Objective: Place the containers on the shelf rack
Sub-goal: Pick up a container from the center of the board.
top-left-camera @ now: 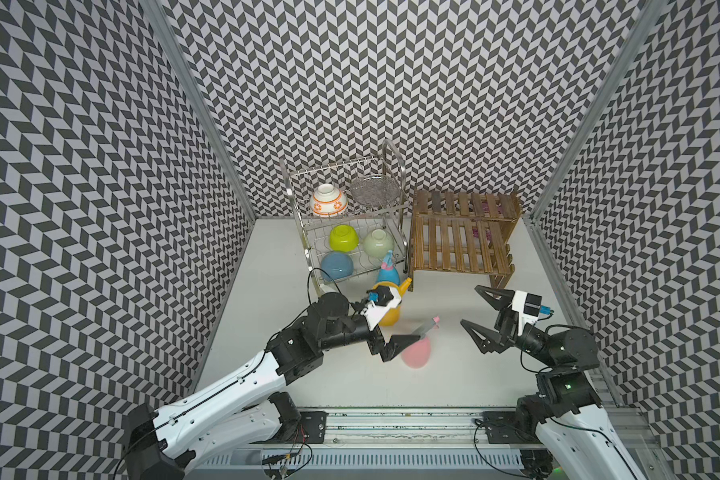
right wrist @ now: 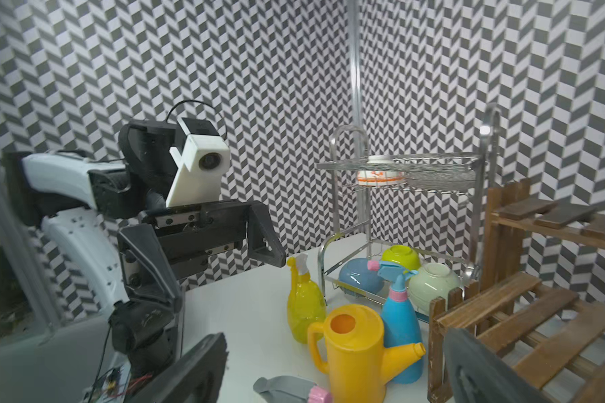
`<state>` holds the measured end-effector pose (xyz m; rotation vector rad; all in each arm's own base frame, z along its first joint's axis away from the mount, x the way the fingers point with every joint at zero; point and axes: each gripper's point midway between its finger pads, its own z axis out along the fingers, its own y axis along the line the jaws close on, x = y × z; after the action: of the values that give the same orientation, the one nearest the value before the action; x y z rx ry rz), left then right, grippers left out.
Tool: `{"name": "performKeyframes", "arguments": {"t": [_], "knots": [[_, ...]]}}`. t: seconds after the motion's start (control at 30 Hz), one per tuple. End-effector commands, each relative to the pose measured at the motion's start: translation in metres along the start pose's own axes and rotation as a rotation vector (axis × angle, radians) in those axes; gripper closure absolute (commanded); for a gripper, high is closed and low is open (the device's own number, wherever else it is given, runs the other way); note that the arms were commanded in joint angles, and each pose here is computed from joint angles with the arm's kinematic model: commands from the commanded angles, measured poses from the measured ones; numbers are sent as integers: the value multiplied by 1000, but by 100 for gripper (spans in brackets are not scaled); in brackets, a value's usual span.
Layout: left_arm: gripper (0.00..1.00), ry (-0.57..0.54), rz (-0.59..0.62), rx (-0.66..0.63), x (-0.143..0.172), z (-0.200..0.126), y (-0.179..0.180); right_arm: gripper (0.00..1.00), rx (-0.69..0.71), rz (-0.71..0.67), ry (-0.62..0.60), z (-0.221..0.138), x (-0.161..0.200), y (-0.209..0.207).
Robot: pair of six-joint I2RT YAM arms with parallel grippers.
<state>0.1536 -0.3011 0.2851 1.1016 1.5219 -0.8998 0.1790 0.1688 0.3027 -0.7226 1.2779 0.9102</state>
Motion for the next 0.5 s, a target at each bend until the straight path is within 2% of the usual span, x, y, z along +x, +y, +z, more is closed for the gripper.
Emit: {"name": "performKeyframes", "arguments": {"t": [0.0, 0.07, 0.3, 0.47], "knots": [[1, -16, 197, -37, 5, -3, -3, 0, -105, -134, -30, -1, -5, 21], [2, -19, 206, -28, 9, 3, -6, 0, -96, -118, -19, -1, -5, 18], [18, 87, 227, -77, 36, 37, -4, 3, -97, -66, 67, 7, 8, 10], [26, 107, 247, -163, 51, 40, 7, 6, -60, -9, 100, 8, 14, 4]]}}
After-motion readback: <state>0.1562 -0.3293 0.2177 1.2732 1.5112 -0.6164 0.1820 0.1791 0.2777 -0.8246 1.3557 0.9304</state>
